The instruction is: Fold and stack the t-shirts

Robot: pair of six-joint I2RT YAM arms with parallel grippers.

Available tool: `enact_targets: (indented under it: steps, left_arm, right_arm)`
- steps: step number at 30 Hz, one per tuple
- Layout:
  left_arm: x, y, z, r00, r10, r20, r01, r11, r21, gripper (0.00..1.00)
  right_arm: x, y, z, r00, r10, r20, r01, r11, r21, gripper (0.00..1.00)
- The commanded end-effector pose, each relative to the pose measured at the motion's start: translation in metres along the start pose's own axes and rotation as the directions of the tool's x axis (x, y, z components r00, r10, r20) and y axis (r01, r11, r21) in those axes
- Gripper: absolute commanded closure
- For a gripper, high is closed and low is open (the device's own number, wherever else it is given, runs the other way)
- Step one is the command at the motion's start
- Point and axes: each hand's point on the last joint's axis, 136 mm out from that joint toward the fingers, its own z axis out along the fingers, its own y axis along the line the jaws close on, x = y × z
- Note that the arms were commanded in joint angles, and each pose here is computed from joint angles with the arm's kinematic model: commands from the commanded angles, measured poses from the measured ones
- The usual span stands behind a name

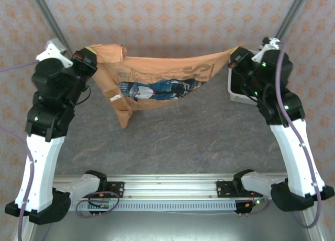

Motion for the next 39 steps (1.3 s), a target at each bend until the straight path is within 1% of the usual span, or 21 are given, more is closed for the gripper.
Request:
enact_targets:
  steps: [1,3,5,8,10,13,16,18,20,21,22,23,24,25,26,27,30,32,34,36,39]
  left_arm:
    - [-0.037,-0.03,-0.023,0.993,0.01,0.12,-0.022,0.995,0.094,1.0]
    - [-0.046,-0.04,-0.026,0.99,-0.003,0.142,-0.014,0.993,0.119,1.0]
    - [-0.048,-0.043,-0.018,0.99,-0.007,0.14,-0.01,0.993,0.116,1.0]
    - [-0.046,-0.047,0.007,0.993,0.005,0.118,-0.016,0.995,0.094,1.0]
    - [-0.044,-0.042,0.031,0.993,0.023,0.117,-0.027,0.999,0.041,1.0]
    - [-0.032,-0.023,0.084,0.995,0.056,0.081,-0.05,0.996,-0.069,1.0]
    - [-0.011,0.001,0.155,0.996,0.083,0.017,-0.079,0.985,-0.156,1.0]
    - [0.007,0.029,0.209,0.994,0.101,-0.031,-0.106,0.968,-0.226,1.0]
    - [0.034,0.067,0.263,0.993,0.078,-0.09,-0.101,0.954,-0.283,1.0]
    - [0.047,0.084,0.285,0.992,0.049,-0.114,-0.08,0.953,-0.292,1.0]
    - [0.064,0.103,0.308,0.989,0.006,-0.148,-0.05,0.955,-0.292,0.84]
    - [0.081,0.125,0.326,0.984,-0.038,-0.176,-0.019,0.95,-0.311,0.56]
    - [0.095,0.143,0.337,0.977,-0.072,-0.201,0.001,0.943,-0.331,0.43]
    - [0.109,0.158,0.344,0.968,-0.098,-0.231,0.011,0.936,-0.351,0.36]
    - [0.12,0.17,0.347,0.961,-0.106,-0.256,0.002,0.927,-0.376,0.32]
    - [0.128,0.176,0.347,0.955,-0.103,-0.279,-0.015,0.921,-0.389,0.3]
    - [0.148,0.193,0.333,0.929,-0.075,-0.362,-0.1,0.891,-0.443,0.28]
    - [0.157,0.204,0.312,0.906,-0.06,-0.419,-0.163,0.864,-0.476,0.28]
    - [0.166,0.217,0.283,0.881,-0.068,-0.469,-0.212,0.829,-0.518,0.28]
    - [0.183,0.233,0.243,0.849,-0.113,-0.516,-0.239,0.79,-0.565,0.3]
    - [0.214,0.255,0.172,0.784,-0.197,-0.589,-0.28,0.734,-0.618,0.37]
  right_arm:
    - [-0.047,0.02,-0.034,0.986,-0.013,0.164,0.022,0.998,-0.056,1.0]
    - [-0.055,0.025,-0.039,0.982,-0.011,0.188,0.023,0.998,-0.064,1.0]
    - [-0.057,0.026,-0.031,0.982,-0.02,0.187,0.03,0.998,-0.051,1.0]
    - [-0.056,0.023,-0.002,0.983,-0.034,0.179,0.036,0.999,-0.008,1.0]
    - [-0.056,0.016,0.021,0.984,-0.046,0.173,0.04,0.998,0.039,1.0]
    - [-0.048,-0.016,0.077,0.992,-0.014,0.125,-0.003,0.991,0.136,1.0]
    - [-0.026,-0.066,0.151,0.998,0.038,0.042,-0.046,0.971,0.233,1.0]
    - [-0.004,-0.101,0.209,0.996,0.086,-0.037,-0.073,0.958,0.276,1.0]
    - [0.02,-0.125,0.258,0.984,0.127,-0.124,-0.087,0.955,0.285,1.0]
    - [0.031,-0.135,0.277,0.975,0.151,-0.164,-0.099,0.952,0.289,0.9]
    - [0.045,-0.147,0.297,0.961,0.18,-0.207,-0.115,0.95,0.292,0.71]
    - [0.059,-0.158,0.312,0.95,0.208,-0.235,-0.132,0.944,0.302,0.57]
    - [0.07,-0.168,0.321,0.942,0.225,-0.25,-0.142,0.939,0.312,0.49]
    - [0.082,-0.179,0.327,0.933,0.244,-0.265,-0.149,0.931,0.333,0.41]
    - [0.094,-0.188,0.33,0.922,0.261,-0.287,-0.15,0.922,0.357,0.4]
    - [0.103,-0.193,0.329,0.911,0.271,-0.311,-0.146,0.917,0.371,0.4]
    - [0.129,-0.201,0.316,0.884,0.259,-0.388,-0.079,0.903,0.423,0.4]
    - [0.147,-0.202,0.302,0.864,0.248,-0.438,-0.033,0.896,0.443,0.4]
    - [0.16,-0.202,0.283,0.852,0.251,-0.46,-0.015,0.89,0.456,0.4]
    - [0.172,-0.207,0.262,0.847,0.284,-0.449,-0.039,0.876,0.481,0.41]
    - [0.193,-0.209,0.222,0.832,0.346,-0.434,-0.094,0.859,0.504,0.44]
